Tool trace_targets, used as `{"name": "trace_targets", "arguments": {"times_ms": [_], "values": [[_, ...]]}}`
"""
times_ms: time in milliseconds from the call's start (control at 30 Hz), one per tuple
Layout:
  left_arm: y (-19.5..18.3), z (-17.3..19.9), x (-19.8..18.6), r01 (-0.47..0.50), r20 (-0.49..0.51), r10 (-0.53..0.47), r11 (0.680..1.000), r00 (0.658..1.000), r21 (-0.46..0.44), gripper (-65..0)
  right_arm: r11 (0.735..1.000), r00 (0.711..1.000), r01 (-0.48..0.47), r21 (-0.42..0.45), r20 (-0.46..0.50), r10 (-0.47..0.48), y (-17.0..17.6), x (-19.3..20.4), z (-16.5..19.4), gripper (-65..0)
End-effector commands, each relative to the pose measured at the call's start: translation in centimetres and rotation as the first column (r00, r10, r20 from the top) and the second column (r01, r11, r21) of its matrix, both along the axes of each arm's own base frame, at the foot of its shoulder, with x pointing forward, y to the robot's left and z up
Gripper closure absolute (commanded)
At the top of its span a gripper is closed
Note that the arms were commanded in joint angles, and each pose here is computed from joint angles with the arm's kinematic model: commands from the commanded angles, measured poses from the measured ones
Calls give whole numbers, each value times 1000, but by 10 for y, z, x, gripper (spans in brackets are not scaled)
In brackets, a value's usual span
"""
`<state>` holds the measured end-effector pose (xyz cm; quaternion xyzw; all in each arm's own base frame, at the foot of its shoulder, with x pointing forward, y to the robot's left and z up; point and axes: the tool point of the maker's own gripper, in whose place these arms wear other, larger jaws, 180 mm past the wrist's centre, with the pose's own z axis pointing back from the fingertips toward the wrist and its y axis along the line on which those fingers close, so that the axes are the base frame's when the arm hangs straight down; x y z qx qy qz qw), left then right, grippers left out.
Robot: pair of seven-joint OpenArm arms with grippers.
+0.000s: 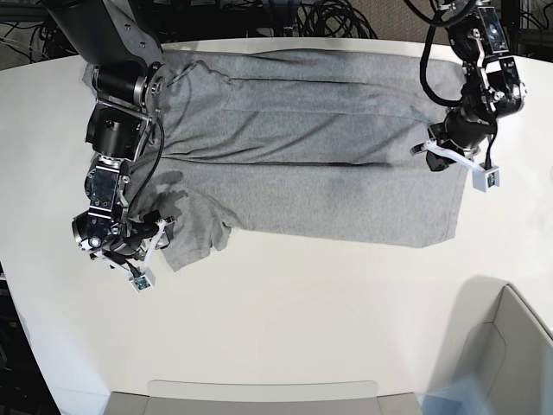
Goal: Fold the T-shirt properly
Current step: 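Grasp the sleeve and hem corner of the opposite edge with both grippers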
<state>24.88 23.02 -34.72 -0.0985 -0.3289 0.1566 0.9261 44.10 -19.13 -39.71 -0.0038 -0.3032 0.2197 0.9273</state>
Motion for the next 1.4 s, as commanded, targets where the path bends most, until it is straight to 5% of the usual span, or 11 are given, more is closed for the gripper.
{"name": "trace_targets", "arguments": {"times_ms": [0, 333, 567, 667, 767, 933, 1067, 1367], "values": [[3, 9, 6, -3, 35, 3, 1000, 999, 14, 0, 999, 997, -1, 34, 74, -2, 4, 21, 23, -355], [6, 15, 22, -10, 62, 10, 1000, 998, 5, 0, 994, 1000, -8, 110, -20, 10, 21, 10, -7, -355], [34, 27, 65, -34, 101, 31, 999, 994, 27, -213, 994, 999, -6, 109, -36, 10, 19, 6, -12, -355], [70, 28, 95, -61, 86, 57, 997, 995, 40, -234, 995, 999, -5, 103, -39, 9, 18, 6, -12, -355], [85, 23, 120, 76, 49, -81, 991, 995, 107, -234, 995, 999, -5, 101, -39, 9, 17, 6, -12, -355], [98, -8, 142, 238, -43, -235, 937, 971, 257, -235, 995, 999, -3, 100, -43, 7, 17, 4, -13, -355], [96, -35, 145, 336, -103, -320, 900, 942, 278, -235, 995, 999, -2, 100, -44, 7, 17, 4, -14, -355], [94, -44, 148, 356, -48, -355, 900, 934, 251, -236, 995, 999, 0, 100, -46, 4, 16, 3, -15, -355]]}}
